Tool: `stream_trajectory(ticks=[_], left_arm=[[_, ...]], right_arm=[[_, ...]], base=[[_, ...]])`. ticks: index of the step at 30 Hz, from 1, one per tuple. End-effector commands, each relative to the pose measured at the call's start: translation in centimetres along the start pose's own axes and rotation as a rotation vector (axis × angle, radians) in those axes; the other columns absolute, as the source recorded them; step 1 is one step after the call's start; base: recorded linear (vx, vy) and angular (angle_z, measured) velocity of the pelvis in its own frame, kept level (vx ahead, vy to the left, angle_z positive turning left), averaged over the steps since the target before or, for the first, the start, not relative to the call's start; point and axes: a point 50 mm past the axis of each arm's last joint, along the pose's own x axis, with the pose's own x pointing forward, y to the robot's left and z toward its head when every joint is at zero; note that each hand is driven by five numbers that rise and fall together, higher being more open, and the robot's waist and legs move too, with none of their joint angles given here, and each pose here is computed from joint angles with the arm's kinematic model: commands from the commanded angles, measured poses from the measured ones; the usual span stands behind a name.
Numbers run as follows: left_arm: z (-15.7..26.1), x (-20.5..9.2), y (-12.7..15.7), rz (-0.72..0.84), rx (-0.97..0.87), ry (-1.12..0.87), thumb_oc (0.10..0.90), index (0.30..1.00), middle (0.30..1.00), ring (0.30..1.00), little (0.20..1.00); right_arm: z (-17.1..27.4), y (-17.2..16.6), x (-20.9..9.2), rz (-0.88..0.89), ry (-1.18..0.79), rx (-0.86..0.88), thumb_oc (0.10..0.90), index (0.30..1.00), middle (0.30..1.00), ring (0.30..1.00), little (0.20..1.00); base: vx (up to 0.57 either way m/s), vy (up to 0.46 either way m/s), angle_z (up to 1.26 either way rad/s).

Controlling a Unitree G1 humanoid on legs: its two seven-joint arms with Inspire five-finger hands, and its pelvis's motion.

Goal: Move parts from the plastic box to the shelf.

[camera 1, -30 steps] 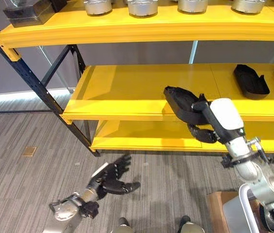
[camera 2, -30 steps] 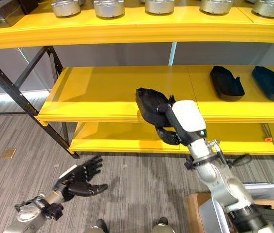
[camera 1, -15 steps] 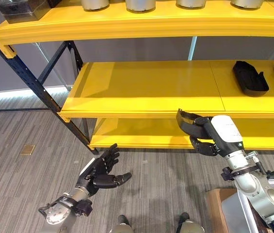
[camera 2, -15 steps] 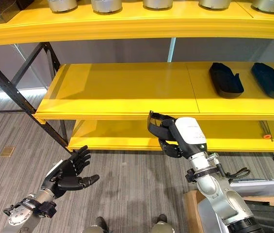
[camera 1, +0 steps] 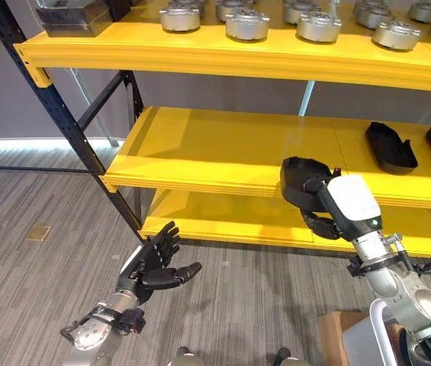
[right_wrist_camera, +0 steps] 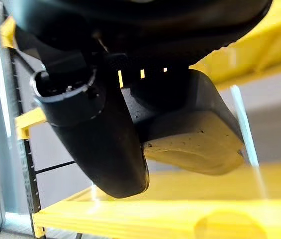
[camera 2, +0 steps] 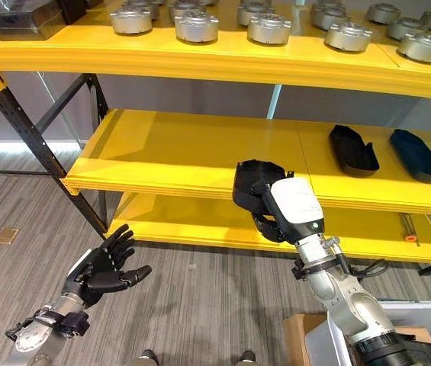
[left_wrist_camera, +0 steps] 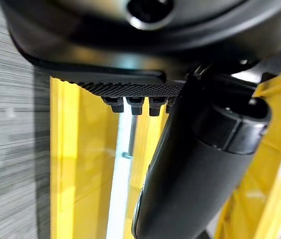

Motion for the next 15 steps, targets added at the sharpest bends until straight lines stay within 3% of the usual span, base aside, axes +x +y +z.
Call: stream_trajectory(ticks=[1,6,9,15], left_arm=[[2.4,0.3,-0.7,-0.098,0.101,-0.097,0.9,1.0,1.0,1.0,1.0],[0.5,-0.3,-0.8,-0.171,0.047,0.006,0.9,1.0,1.0,1.0,1.0],[0.2,-0.1,-0.8,-0.199,0.064,0.026,0.9,1.0,1.0,1.0,1.0],[1.6,0.8,-0.8,-0.173,0.035,-0.049,0.9,1.0,1.0,1.0,1.0]], right_arm=[[0.6,-6.4,4.5,-0.329,-0.154,-0.115,0.4,0.3,0.3,0.3,0.3],[0.0,-7.1,4.6,-0.325,-0.166,-0.145,0.4,0.3,0.3,0.3,0.3],[-0.1,-7.3,5.7,-0.303,-0.173,-0.161,0.4,0.3,0.3,0.3,0.3],[0.0,-7.3,6.2,-0.302,-0.175,-0.187,0.4,0.3,0.3,0.3,0.3]], base=[[0.04,0.337,-0.01],[0.03,0.302,-0.01],[0.05,0.244,-0.87],[0.09,-0.112,-0.34]])
